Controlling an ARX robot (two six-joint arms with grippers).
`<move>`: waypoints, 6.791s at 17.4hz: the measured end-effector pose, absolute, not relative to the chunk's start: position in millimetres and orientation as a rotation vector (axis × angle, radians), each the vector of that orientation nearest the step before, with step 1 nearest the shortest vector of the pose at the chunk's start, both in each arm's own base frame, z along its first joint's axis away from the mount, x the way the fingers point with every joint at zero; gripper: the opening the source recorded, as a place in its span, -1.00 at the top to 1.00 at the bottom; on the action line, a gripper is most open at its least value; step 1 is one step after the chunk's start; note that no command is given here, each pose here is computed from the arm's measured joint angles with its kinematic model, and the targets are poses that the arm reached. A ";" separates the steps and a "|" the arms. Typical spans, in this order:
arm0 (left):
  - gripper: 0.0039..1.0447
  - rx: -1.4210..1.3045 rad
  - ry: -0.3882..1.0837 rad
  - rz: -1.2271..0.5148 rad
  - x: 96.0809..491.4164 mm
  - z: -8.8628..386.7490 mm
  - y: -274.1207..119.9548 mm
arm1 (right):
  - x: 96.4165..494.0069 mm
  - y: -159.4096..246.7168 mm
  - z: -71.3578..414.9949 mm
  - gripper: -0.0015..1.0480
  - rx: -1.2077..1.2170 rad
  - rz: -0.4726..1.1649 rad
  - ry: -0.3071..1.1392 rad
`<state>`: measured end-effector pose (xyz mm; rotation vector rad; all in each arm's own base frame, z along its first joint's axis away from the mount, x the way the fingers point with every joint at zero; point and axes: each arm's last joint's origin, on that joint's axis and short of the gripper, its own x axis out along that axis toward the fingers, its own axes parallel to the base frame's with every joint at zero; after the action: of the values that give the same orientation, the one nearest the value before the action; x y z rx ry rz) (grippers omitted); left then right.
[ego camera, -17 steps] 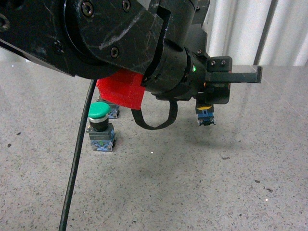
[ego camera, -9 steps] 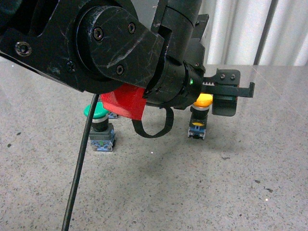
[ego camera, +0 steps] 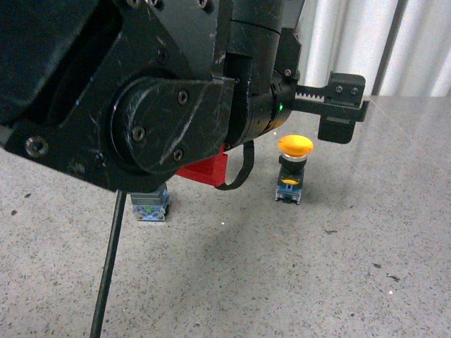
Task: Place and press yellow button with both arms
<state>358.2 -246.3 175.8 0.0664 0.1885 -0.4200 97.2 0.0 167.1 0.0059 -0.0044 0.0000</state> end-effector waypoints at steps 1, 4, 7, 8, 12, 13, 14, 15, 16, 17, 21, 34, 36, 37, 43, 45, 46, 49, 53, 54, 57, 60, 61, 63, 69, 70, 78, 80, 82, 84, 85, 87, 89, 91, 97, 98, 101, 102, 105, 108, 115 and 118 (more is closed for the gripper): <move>-0.88 0.084 0.118 -0.386 358.6 174.2 -246.6 | 97.2 0.0 167.1 -0.87 0.006 0.000 -0.004; -0.88 0.104 -0.024 -0.278 358.1 175.6 -247.3 | 97.2 0.0 167.1 -0.87 0.006 0.000 -0.004; -0.88 0.102 -0.051 -0.251 358.2 177.0 -247.0 | 97.2 0.0 167.1 -0.87 0.006 0.000 -0.004; -0.86 0.100 -0.052 -0.239 358.0 177.0 -246.7 | 97.2 0.0 167.1 -0.87 0.006 0.000 -0.004; -0.63 0.058 -0.045 -0.108 349.2 171.9 -230.5 | 97.2 0.0 167.1 -0.87 0.006 0.000 -0.004; -0.60 0.055 -0.039 -0.095 346.3 170.4 -227.0 | 97.2 0.0 167.1 -0.87 0.006 0.000 -0.004; -0.56 0.053 -0.033 -0.083 343.7 168.7 -222.7 | 97.2 0.0 167.1 -0.87 0.006 0.000 -0.004; -0.46 0.047 -0.016 -0.063 334.7 163.6 -209.8 | 97.2 0.0 167.1 -0.87 0.006 0.000 -0.004; -0.32 0.045 0.000 -0.040 324.5 159.3 -189.7 | 97.2 0.0 167.1 -0.87 0.006 0.000 -0.004; -0.11 0.027 -0.003 -0.003 311.8 161.3 -159.1 | 97.2 0.0 167.1 -0.87 0.006 0.000 -0.004; 0.65 0.003 -0.008 0.007 257.1 165.9 -89.4 | 97.2 0.0 167.1 -0.87 0.006 0.000 -0.004; 0.97 0.003 0.007 0.004 141.1 164.8 0.3 | 97.2 0.0 167.1 -0.87 0.006 0.000 -0.004; 0.97 0.003 0.002 -0.001 136.1 166.9 -0.1 | 97.2 0.0 167.1 -0.87 0.006 0.000 -0.004; 0.97 0.003 -0.004 -0.001 132.8 168.4 -0.1 | 97.2 0.0 167.1 -0.87 0.006 0.000 -0.004; 0.97 0.003 -0.013 -0.001 119.8 171.1 -0.1 | 97.2 0.0 167.1 -0.87 0.006 0.000 -0.004; 0.97 0.003 -0.014 -0.001 116.6 171.3 -0.1 | 97.2 0.0 167.1 -0.87 0.006 0.000 -0.004; 0.97 0.003 -0.015 -0.001 115.7 171.4 -0.1 | 97.2 0.0 167.1 -0.87 0.006 0.000 -0.004; 0.97 0.003 -0.014 -0.001 112.3 171.2 -0.1 | 97.2 0.0 167.1 -0.87 0.006 0.000 -0.004; 0.97 0.003 -0.015 -0.001 108.7 170.9 -0.1 | 97.2 0.0 167.1 -0.87 0.006 0.000 -0.004; 0.97 0.003 -0.015 -0.001 108.2 170.9 -0.1 | 97.2 0.0 167.1 -0.87 0.006 0.000 -0.004; 0.97 0.003 0.030 0.000 98.6 164.8 -0.1 | 97.2 0.0 167.1 -0.87 0.006 0.000 -0.004; 0.97 0.003 0.006 0.001 97.5 166.8 0.0 | 97.2 0.0 167.2 -0.87 0.006 0.000 -0.005; 0.97 0.003 0.001 -0.001 97.4 167.2 -0.1 | 97.2 0.0 167.2 -0.87 0.006 0.000 -0.005; 0.64 0.002 -0.001 0.000 97.4 167.3 -0.1 | 97.2 0.0 167.2 -0.87 0.006 0.000 -0.005; -0.57 0.002 -0.001 0.000 97.4 167.3 -0.1 | 97.2 0.0 167.2 -0.87 0.006 0.000 -0.005; -0.78 0.002 -0.001 0.000 97.4 167.3 -0.1 | 97.2 0.0 167.2 -0.87 0.006 0.000 -0.005; -0.88 0.002 -0.001 0.000 97.4 167.3 -0.1 | 128.6 3.0 213.9 -0.87 0.124 0.283 -0.039; -0.88 0.002 -0.001 0.000 97.4 167.3 -0.1 | 146.9 8.6 233.0 -0.87 0.085 0.319 -0.086; -0.88 0.002 -0.001 -0.001 97.4 167.3 -0.1 | 158.0 11.9 239.3 -0.87 0.064 0.328 -0.094; -0.88 0.002 -0.001 -0.001 97.4 167.3 -0.1 | 170.2 16.0 244.5 -0.87 0.047 0.347 -0.092; -0.88 0.002 -0.001 -0.001 97.4 167.3 -0.1 | 180.5 19.5 247.4 -0.87 0.038 0.357 -0.084; -0.88 0.002 -0.001 -0.001 97.4 167.3 -0.1 | 197.7 26.0 251.3 -0.87 0.019 0.367 -0.057; -0.88 0.002 -0.001 -0.001 97.4 167.3 -0.1 | 225.1 37.9 253.7 -0.87 -0.001 0.389 -0.008; -0.88 0.002 -0.001 -0.001 97.4 167.3 -0.1 | 257.4 53.3 254.7 -0.87 -0.024 0.390 0.043; -0.88 0.002 -0.001 0.000 97.4 167.3 -0.1 | 295.4 143.7 221.2 0.50 -0.126 0.456 0.287; -0.88 0.002 -0.001 -0.001 97.4 167.3 -0.1 | 296.1 149.8 215.5 0.72 -0.134 0.463 0.307; -0.88 0.002 -0.001 0.000 97.4 167.3 -0.1 | 299.9 163.9 203.7 0.97 -0.152 0.475 0.353; -0.88 0.002 -0.001 0.000 97.4 167.3 -0.1 | 304.0 167.0 200.4 0.97 -0.157 0.471 0.364; -0.88 0.002 -0.001 -0.001 97.4 167.3 -0.1 | 315.3 174.7 195.1 0.97 -0.168 0.459 0.383; -0.88 0.002 -0.001 0.000 97.4 167.3 -0.1 | 323.4 174.9 192.8 0.97 -0.177 0.442 0.405; -0.88 0.002 -0.001 -0.001 97.4 167.3 -0.1 | 320.8 159.3 189.9 0.97 -0.186 0.436 0.438; -0.88 0.002 -0.001 -0.001 97.4 167.3 -0.1 | 322.8 157.0 180.1 0.97 -0.194 0.437 0.469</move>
<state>97.4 -0.1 167.3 0.0025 -0.0006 -0.0008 322.8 157.0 180.1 -0.1936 0.4686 0.4368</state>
